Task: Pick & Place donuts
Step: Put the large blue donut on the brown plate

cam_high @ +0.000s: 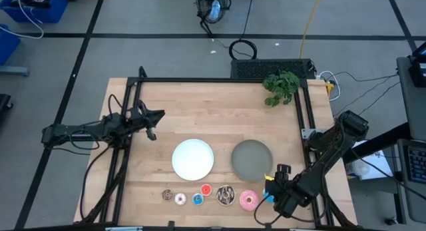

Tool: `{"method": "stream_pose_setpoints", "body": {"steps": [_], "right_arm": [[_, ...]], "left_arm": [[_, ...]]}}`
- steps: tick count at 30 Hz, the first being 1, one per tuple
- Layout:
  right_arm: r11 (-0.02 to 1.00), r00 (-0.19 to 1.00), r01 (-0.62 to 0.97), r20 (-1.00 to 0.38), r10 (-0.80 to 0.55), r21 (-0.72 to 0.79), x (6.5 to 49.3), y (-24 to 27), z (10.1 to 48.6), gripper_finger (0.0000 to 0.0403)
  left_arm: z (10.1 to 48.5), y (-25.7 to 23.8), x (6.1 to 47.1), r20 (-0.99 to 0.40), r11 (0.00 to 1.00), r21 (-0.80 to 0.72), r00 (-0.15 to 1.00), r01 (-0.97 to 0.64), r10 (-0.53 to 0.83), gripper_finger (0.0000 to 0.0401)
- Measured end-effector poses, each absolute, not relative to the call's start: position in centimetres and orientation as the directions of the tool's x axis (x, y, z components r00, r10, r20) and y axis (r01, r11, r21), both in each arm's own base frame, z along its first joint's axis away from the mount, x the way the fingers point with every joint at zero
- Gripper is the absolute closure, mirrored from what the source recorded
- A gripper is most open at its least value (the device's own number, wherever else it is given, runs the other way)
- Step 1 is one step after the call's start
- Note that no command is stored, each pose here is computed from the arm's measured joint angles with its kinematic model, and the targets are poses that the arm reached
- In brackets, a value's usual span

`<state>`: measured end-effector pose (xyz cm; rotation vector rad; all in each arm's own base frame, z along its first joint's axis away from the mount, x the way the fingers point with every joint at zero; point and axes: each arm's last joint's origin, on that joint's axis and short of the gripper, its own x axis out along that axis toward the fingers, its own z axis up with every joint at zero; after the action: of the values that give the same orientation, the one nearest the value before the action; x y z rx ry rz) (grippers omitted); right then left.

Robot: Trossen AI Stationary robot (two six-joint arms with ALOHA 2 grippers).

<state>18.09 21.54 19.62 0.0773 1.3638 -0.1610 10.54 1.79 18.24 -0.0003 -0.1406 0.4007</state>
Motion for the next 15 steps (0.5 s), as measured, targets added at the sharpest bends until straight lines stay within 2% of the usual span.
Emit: {"method": "stream_pose_setpoints", "body": {"steps": [15], "right_arm": [[0.986, 0.201, 0.166, -0.979, -0.025, 0.009, 17.4, 20.0, 15.0, 0.0161]], "left_arm": [[18.2, 1.8, 10.5, 0.136, 0.921, -0.025, 0.911, -0.389, 0.389, 0.0357]]}}
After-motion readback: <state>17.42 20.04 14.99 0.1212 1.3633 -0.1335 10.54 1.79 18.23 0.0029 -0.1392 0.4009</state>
